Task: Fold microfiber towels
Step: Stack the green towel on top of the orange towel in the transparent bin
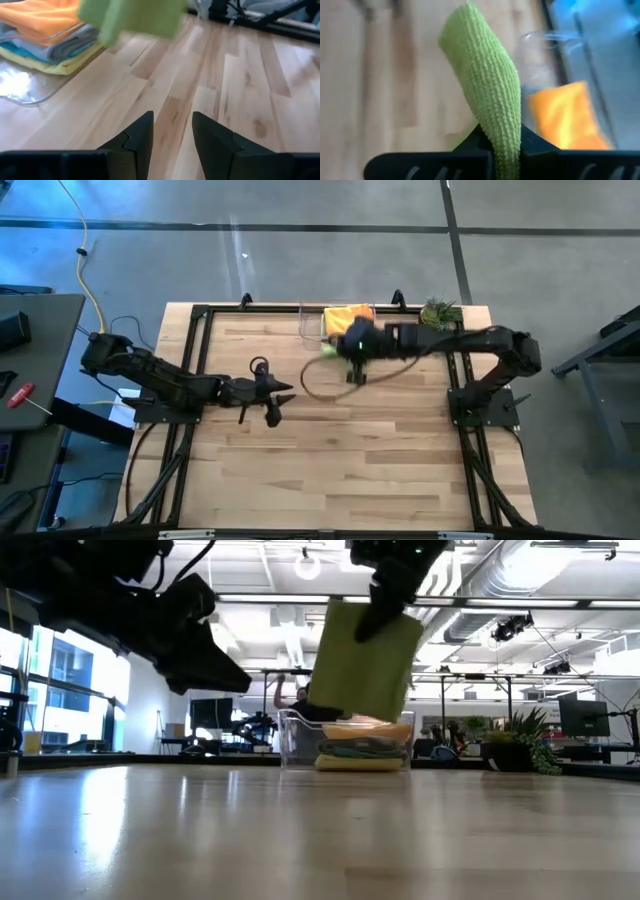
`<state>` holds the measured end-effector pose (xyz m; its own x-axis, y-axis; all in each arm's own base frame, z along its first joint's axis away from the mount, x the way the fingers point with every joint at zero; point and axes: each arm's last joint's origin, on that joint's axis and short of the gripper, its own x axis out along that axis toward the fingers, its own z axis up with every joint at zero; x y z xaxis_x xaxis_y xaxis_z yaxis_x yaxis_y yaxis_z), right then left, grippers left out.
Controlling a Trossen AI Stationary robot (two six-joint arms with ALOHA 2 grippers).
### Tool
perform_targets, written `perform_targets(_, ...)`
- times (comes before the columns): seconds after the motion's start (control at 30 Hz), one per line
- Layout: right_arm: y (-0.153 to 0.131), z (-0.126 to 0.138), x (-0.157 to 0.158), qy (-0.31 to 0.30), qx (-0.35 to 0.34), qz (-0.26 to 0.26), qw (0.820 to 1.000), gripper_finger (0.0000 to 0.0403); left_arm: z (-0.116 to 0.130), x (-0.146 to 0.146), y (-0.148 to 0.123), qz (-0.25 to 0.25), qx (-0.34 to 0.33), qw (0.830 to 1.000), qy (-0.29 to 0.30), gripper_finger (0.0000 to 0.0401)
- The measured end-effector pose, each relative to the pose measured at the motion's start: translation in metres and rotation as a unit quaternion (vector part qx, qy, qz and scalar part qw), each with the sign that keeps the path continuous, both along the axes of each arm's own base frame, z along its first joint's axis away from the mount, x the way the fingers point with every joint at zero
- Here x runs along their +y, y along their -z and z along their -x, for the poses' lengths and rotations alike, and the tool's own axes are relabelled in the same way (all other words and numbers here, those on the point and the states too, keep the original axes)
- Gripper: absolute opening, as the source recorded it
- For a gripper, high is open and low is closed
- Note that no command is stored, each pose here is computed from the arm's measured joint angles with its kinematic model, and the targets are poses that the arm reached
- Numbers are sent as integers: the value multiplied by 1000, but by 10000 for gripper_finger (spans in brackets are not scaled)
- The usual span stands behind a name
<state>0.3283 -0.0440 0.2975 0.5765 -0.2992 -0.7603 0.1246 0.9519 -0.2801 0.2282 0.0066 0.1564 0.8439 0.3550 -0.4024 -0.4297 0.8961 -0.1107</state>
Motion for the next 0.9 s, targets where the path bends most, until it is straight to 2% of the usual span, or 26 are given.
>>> perform_targets(0.2, -31, -2, -50, 1, 0, 51, 999, 0, 2, 7, 3, -9, 11, 1000, -12, 124)
perform_targets(0.37, -28, -7, -88, -22, 39, 93, 995, 0, 2, 12, 3, -10, 13, 1000, -17, 122)
perform_targets(0.67, -26, -9, -153, -29, 70, 170, 982, 0, 3, 17, 4, -10, 19, 999, -25, 122)
perform_targets(0.83, -28, -9, -176, -29, 87, 234, 968, 0, 4, 22, 4, -10, 22, 999, -29, 122)
perform_targets(0.9, -28, -8, -180, -24, 85, 235, 968, 0, 4, 23, 4, -8, 21, 999, -29, 122)
